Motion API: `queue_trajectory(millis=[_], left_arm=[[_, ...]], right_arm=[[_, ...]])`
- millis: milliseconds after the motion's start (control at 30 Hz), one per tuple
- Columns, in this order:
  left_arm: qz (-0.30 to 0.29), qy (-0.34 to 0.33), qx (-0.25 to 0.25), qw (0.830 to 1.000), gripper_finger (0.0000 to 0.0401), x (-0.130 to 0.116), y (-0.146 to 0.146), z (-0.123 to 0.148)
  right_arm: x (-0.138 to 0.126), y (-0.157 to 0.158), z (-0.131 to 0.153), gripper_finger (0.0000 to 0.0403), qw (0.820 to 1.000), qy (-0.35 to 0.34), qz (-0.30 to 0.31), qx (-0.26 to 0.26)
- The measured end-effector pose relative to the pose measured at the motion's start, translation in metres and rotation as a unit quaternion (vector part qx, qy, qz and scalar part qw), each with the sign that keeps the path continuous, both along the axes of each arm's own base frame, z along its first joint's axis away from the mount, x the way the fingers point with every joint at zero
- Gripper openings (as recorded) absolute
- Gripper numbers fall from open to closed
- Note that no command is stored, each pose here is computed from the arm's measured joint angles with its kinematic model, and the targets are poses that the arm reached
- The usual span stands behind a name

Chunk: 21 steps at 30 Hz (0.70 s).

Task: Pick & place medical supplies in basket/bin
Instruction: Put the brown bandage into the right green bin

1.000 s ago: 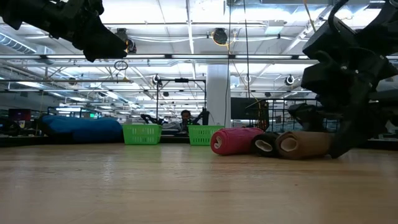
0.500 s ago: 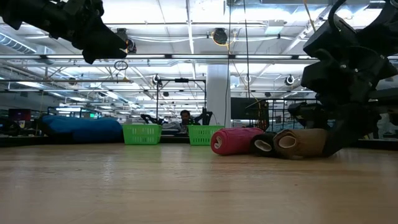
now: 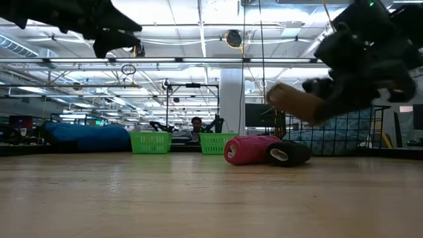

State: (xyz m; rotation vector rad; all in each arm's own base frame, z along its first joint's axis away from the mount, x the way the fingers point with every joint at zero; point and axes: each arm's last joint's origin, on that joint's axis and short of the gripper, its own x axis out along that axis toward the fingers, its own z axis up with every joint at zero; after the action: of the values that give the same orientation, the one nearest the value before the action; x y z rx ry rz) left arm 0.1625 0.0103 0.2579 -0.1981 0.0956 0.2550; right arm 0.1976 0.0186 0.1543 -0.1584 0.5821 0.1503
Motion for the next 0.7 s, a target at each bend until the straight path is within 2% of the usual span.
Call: queue_trajectory(millis=[167,300,400,533,700], left_arm=[[0.0,-0.044,0.01,0.999,0.0209,0.006,0.0,0.007],[0.025,-0.049,-0.003,0.998,0.0211,0.019,0.002,0.012],[0.048,-0.001,-0.007,0.999,0.0225,0.036,0.004,0.014],[0.049,0.084,0.003,0.995,0.0257,0.069,0.004,0.018],[-0.007,0.144,0.044,0.989,0.0289,0.113,0.003,0.024]], right_arm=[[0.006,-0.005,0.012,0.0123,0.994,-0.071,-0.07,-0.033],[0.013,-0.013,0.016,0.0123,0.989,-0.11,-0.093,-0.025],[0.019,-0.02,0.016,0.0123,0.984,-0.132,-0.118,-0.008],[0.025,-0.029,0.012,0.0123,0.979,-0.145,-0.145,0.006],[0.033,-0.032,0.004,0.0123,0.977,-0.152,-0.151,0.008]])
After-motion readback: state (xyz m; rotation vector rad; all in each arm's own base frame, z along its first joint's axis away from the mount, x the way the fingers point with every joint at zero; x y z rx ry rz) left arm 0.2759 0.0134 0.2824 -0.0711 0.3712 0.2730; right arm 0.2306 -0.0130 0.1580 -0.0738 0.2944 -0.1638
